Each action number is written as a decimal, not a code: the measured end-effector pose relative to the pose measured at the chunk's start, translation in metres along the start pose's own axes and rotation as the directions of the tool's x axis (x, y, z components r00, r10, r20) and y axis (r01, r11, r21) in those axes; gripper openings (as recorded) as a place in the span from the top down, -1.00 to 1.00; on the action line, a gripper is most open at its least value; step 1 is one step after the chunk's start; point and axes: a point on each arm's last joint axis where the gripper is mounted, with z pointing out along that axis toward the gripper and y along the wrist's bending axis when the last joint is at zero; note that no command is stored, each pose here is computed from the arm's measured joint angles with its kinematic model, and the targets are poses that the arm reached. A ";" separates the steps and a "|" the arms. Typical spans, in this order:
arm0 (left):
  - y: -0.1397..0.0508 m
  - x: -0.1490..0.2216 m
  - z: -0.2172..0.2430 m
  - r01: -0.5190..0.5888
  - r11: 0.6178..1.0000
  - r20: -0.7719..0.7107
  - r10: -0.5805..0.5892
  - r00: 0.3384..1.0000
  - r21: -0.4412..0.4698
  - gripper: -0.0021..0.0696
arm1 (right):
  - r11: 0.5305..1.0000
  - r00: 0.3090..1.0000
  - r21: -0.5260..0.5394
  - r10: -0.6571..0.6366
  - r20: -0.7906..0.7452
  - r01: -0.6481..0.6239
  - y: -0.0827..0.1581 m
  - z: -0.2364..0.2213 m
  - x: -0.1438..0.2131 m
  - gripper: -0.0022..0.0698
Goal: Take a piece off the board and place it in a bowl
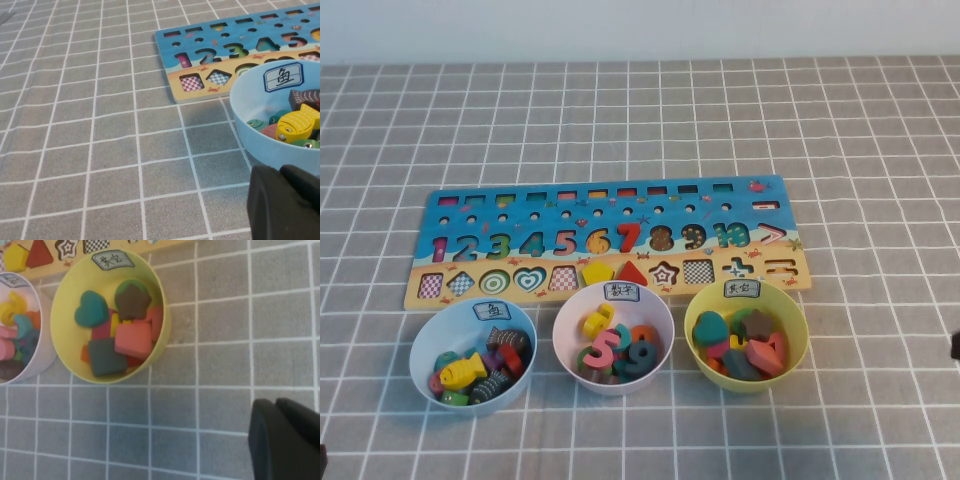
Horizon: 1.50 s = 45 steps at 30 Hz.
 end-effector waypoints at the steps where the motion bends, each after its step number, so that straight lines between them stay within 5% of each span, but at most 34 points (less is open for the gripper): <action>1: 0.000 0.000 0.000 0.000 1.000 0.000 0.000 1.000 0.000 0.94 | 1.000 1.000 0.000 -0.012 -0.008 0.012 0.003 0.001 -0.009 0.99; 7: 0.000 0.000 0.000 0.000 1.000 0.000 0.000 1.000 0.000 0.94 | 0.989 0.984 -0.049 -0.144 -0.104 0.140 0.039 0.031 -0.045 0.99; 23: 0.000 0.000 0.000 0.000 1.000 0.000 0.000 1.000 0.000 0.94 | 0.892 0.841 -0.102 -0.449 -0.302 0.440 0.186 0.137 -0.095 0.99; 32: 0.000 0.000 0.000 0.000 1.000 0.000 0.000 1.000 0.000 0.94 | 0.867 0.791 -0.099 -0.488 -0.369 0.489 0.219 0.196 -0.121 0.96; 36: 0.000 0.000 0.000 0.000 1.000 0.000 0.000 1.000 0.000 0.94 | 0.877 0.814 -0.096 -0.475 -0.335 0.472 0.229 0.213 -0.130 0.76; 42: 0.000 0.000 0.000 0.000 1.000 0.000 0.000 1.000 0.000 0.94 | 0.895 0.831 -0.075 -0.438 -0.342 0.441 0.228 0.235 -0.131 0.15; 45: 0.000 0.000 0.000 0.000 1.000 0.000 0.000 1.000 0.000 0.94 | 0.896 0.832 -0.053 -0.429 -0.352 0.440 0.225 0.242 -0.131 0.04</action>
